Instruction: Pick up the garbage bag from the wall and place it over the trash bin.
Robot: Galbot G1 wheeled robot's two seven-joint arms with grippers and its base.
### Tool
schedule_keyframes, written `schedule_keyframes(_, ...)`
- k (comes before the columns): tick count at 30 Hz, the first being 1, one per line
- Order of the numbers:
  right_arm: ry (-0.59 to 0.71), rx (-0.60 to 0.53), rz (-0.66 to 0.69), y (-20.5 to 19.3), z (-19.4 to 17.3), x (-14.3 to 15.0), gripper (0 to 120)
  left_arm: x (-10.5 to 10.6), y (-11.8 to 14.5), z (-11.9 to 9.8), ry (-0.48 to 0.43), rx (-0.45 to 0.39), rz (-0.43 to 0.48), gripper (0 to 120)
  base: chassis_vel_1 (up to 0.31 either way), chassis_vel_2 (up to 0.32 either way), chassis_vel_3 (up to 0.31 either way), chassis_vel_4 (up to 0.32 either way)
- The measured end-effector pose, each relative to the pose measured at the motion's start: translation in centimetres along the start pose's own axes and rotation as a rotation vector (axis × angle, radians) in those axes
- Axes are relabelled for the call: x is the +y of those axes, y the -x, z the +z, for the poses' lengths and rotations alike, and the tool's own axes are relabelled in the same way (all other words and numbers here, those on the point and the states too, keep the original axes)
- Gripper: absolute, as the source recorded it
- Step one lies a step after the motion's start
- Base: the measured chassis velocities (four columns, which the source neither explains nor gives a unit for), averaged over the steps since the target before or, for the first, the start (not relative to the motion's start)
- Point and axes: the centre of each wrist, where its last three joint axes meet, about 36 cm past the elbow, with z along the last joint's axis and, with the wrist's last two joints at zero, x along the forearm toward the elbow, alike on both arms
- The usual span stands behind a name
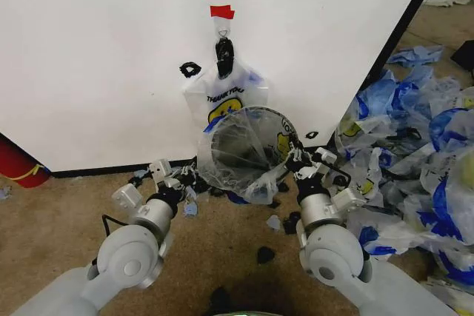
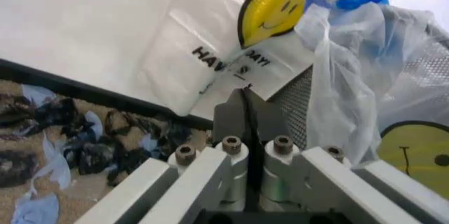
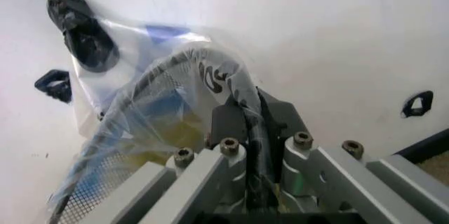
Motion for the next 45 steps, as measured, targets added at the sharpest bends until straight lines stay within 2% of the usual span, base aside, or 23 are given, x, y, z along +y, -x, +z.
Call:
schedule_keyframes(5,-0.001,-0.003,0.001,-0.1,-0.1,0.0,1,1.1,0.8,-0.3,0.052,-0.051,-0.041,1,0.0,0.0,0.0,0.0)
schedule_keyframes(8,0.0,-0.005,0.002,-0.1,-0.2,0.0,1,1.5,1.1,-0.8,0.054,-0.077,-0.06,15,0.0,0.0,0.0,0.0)
schedule_keyframes(9,0.0,-0.005,0.002,-0.1,-0.2,0.0,1,1.5,1.1,-0.8,0.054,-0.077,-0.06,15,0.0,0.0,0.0,0.0)
schedule_keyframes(16,0.032,0.016,0.021,0.2,-0.4,0.0,1,-1.9,-0.9,-2.3,-0.155,-0.011,0.013,44,0.0,0.0,0.0,0.0)
schedule_keyframes(17,0.032,0.016,0.021,0.2,-0.4,0.0,1,-1.9,-0.9,-2.3,-0.155,-0.011,0.013,44,0.0,0.0,0.0,0.0)
schedule_keyframes(22,0.082,0.057,0.047,0.6,-0.2,0.2,1,-2.8,-1.4,-2.6,-0.205,0.018,0.043,64,0.0,0.0,0.0,0.0)
schedule_keyframes(30,0.108,0.065,0.05,0.7,-0.1,0.6,1,-2.8,-1.4,-1.9,-0.221,0.041,0.037,92,0.0,0.0,0.0,0.0)
schedule_keyframes(39,0.107,0.063,0.048,0.8,-0.1,0.7,1,-2.8,-1.1,-1.3,-0.237,0.047,0.038,94,0.0,0.0,0.0,0.0)
schedule_keyframes(45,0.1,0.059,0.048,0.7,0.0,0.7,1,-2.5,-0.8,-1.2,-0.229,0.041,0.037,72,0.0,0.0,0.0,0.0)
